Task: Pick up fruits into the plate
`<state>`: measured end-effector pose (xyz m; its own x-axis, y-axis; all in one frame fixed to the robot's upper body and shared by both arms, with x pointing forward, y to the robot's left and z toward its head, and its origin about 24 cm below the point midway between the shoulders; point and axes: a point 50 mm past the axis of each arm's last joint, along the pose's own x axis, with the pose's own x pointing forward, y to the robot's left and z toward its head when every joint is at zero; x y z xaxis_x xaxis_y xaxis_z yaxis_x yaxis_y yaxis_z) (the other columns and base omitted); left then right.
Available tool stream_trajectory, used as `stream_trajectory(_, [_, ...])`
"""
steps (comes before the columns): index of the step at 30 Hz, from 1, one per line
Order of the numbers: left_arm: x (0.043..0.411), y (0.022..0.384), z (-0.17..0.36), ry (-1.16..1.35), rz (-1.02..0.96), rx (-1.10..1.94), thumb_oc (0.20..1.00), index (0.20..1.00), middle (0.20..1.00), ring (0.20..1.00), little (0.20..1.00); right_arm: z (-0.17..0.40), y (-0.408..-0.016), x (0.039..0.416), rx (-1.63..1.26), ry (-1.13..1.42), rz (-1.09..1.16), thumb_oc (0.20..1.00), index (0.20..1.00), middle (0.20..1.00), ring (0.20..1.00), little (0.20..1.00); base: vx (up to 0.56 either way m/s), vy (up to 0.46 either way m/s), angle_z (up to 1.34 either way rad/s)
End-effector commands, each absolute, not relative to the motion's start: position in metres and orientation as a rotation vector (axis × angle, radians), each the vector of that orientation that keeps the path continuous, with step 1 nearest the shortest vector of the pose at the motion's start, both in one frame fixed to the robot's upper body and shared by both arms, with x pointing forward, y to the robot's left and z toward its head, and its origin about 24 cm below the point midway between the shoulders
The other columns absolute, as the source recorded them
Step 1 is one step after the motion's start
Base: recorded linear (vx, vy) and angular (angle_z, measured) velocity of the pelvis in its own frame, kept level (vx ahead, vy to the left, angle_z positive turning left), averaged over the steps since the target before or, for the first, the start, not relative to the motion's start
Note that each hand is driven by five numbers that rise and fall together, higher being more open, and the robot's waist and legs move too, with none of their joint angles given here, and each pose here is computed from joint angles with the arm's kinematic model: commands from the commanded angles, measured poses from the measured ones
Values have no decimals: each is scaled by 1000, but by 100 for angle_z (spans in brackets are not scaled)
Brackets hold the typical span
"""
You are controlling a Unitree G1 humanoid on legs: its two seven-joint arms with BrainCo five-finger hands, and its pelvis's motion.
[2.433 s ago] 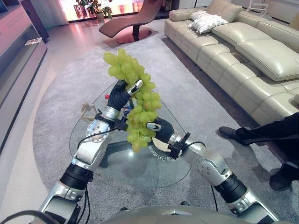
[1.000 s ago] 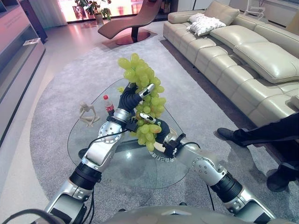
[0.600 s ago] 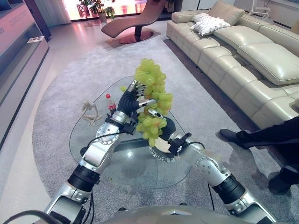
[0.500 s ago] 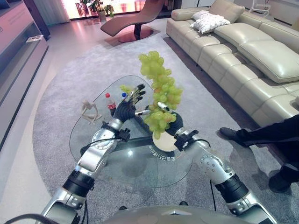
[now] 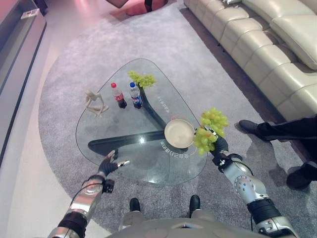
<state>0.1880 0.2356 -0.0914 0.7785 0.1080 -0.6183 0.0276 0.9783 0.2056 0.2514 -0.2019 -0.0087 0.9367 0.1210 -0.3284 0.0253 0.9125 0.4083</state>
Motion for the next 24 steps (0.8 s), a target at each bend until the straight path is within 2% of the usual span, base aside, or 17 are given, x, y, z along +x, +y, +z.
stream_trajectory(1, [203, 255, -83, 620, 123, 288, 1000, 1000, 1000, 1000, 1000, 38, -209, 285, 317, 104, 39, 200, 200, 200, 200, 200, -102, -28, 11])
stream_trajectory(7, [193, 260, -99, 700, 250, 300, 1000, 1000, 1000, 1000, 1000, 35, -232, 302, 28, 152, -78, 200, 200, 200, 200, 200, -67, -42, 11])
stream_trajectory(14, [190, 266, -104, 747, 262, 326, 1000, 1000, 1000, 1000, 1000, 49, -255, 325, -251, 178, -174, 200, 200, 200, 200, 200, -34, -29, 8])
stream_trajectory(24, [211, 271, -88, 652, 267, 344, 1000, 1000, 1000, 1000, 1000, 91, -290, 349, -626, 156, -231, 200, 200, 200, 200, 200, -45, -10, 12])
